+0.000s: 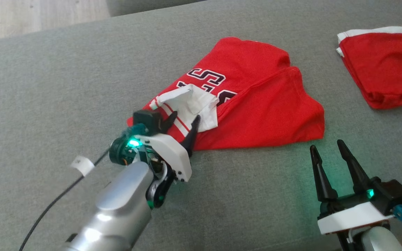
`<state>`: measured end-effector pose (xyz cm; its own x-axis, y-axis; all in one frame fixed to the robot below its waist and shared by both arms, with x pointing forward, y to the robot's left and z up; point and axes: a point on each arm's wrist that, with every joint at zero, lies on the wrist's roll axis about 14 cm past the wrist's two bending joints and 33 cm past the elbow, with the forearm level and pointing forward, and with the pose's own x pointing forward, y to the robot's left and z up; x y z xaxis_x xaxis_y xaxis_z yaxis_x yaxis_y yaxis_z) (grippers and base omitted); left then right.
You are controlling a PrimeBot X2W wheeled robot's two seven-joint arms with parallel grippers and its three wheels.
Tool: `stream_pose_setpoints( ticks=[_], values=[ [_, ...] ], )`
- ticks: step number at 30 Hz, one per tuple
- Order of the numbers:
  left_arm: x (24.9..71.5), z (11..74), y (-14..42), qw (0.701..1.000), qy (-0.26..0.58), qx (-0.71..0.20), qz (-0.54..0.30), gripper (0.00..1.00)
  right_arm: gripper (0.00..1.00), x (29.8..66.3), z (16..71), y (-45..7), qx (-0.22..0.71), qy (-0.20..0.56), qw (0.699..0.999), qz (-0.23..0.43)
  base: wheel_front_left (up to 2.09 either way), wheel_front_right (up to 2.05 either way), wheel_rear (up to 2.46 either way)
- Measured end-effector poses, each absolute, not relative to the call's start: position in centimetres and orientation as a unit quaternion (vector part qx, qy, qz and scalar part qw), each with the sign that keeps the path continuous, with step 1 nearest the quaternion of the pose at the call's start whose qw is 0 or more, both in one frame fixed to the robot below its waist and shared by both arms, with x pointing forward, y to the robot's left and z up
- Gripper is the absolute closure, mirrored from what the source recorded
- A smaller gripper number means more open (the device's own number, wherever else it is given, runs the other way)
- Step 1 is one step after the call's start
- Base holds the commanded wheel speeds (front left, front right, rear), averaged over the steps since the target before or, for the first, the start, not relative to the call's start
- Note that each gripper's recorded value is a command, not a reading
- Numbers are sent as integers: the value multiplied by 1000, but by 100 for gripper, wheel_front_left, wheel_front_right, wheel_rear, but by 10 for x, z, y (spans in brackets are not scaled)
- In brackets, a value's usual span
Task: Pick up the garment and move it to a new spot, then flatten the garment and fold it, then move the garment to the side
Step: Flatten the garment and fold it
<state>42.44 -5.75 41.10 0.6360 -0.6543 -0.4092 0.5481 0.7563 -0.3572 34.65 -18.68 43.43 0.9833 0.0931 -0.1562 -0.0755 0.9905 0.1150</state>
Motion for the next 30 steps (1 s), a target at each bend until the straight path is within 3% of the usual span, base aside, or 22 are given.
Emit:
stream_pose_setpoints(
  ticks=[16,24,26,27,28,30],
  values=[
    [442,419,-75,862,307,-251,-316,0,0,339,428,-194,45,94,994,31,0,0,0],
    [428,412,-90,849,332,-237,-337,1,0,336,428,-192,45,95,994,32,0,0,0],
    [431,414,-92,851,326,-234,-339,45,0,336,429,-193,45,94,994,31,0,0,0],
    [433,415,-93,851,324,-234,-339,58,0,336,429,-194,44,93,994,30,0,0,0],
    [434,415,-93,852,323,-233,-339,100,0,336,429,-194,44,93,994,30,0,0,0],
    [435,416,-93,854,320,-233,-339,100,0,336,429,-195,43,93,994,29,0,0,0]
  ],
)
